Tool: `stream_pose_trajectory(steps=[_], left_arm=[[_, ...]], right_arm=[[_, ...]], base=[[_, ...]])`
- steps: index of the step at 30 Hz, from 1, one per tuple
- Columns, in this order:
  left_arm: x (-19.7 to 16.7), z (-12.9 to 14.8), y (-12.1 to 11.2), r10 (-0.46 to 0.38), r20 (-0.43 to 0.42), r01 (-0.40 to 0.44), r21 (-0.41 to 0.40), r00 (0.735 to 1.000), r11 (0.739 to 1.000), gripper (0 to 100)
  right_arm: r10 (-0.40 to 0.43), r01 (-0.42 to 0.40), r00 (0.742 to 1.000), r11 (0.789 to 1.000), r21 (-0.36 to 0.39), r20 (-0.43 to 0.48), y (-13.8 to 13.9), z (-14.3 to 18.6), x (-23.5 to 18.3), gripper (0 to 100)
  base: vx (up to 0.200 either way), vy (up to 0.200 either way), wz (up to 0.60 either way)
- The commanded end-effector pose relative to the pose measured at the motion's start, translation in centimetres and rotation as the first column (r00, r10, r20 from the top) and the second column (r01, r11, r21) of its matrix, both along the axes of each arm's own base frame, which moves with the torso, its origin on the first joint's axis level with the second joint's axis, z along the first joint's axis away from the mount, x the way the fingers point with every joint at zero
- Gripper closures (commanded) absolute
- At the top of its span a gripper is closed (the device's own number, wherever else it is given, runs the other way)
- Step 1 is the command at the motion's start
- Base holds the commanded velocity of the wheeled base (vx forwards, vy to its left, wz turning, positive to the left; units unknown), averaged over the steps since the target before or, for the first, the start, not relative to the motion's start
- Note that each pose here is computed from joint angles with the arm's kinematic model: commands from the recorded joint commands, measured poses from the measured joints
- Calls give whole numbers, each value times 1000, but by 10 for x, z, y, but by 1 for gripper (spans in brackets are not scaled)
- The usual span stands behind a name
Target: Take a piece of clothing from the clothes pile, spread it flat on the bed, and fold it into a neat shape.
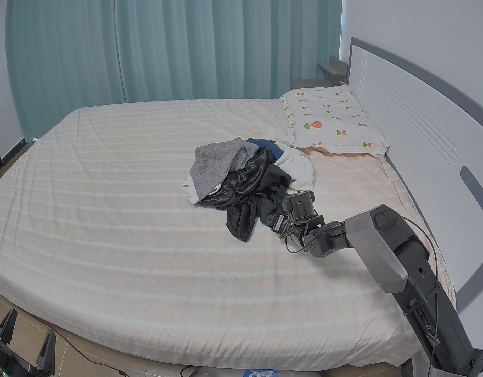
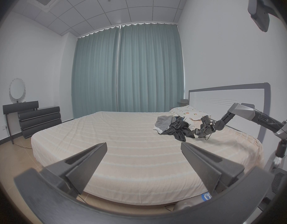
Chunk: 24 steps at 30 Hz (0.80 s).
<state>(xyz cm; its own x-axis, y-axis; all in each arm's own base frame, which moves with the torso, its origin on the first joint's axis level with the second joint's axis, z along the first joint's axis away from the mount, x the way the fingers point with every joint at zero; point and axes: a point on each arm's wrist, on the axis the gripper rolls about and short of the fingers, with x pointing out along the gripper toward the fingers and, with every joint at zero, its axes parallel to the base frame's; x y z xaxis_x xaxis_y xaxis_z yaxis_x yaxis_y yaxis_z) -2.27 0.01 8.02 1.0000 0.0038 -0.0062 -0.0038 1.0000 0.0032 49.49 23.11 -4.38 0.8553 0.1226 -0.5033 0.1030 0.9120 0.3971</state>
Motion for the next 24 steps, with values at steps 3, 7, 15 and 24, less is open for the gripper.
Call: stream_pose_trajectory(steps=[3,7,15,24], left_arm=[[1,-5,0,1,-14,-1,0,1000,1000,0],[1,-5,0,1,-14,-1,0,1000,1000,0],[1,-5,0,1,-14,-1,0,1000,1000,0],[1,-5,0,2,-14,-2,0,1000,1000,0]], right_arm=[[19,-19,1000,1000,3,10,8,-11,-3,0],[21,-21,1000,1000,8,19,8,-12,-2,100],[30,-31,998,999,33,55,9,-14,-1,100],[1,-3,998,1000,29,65,9,-2,0,100]], base=[[0,0,0],[0,0,0],[0,0,0],[0,0,0]])
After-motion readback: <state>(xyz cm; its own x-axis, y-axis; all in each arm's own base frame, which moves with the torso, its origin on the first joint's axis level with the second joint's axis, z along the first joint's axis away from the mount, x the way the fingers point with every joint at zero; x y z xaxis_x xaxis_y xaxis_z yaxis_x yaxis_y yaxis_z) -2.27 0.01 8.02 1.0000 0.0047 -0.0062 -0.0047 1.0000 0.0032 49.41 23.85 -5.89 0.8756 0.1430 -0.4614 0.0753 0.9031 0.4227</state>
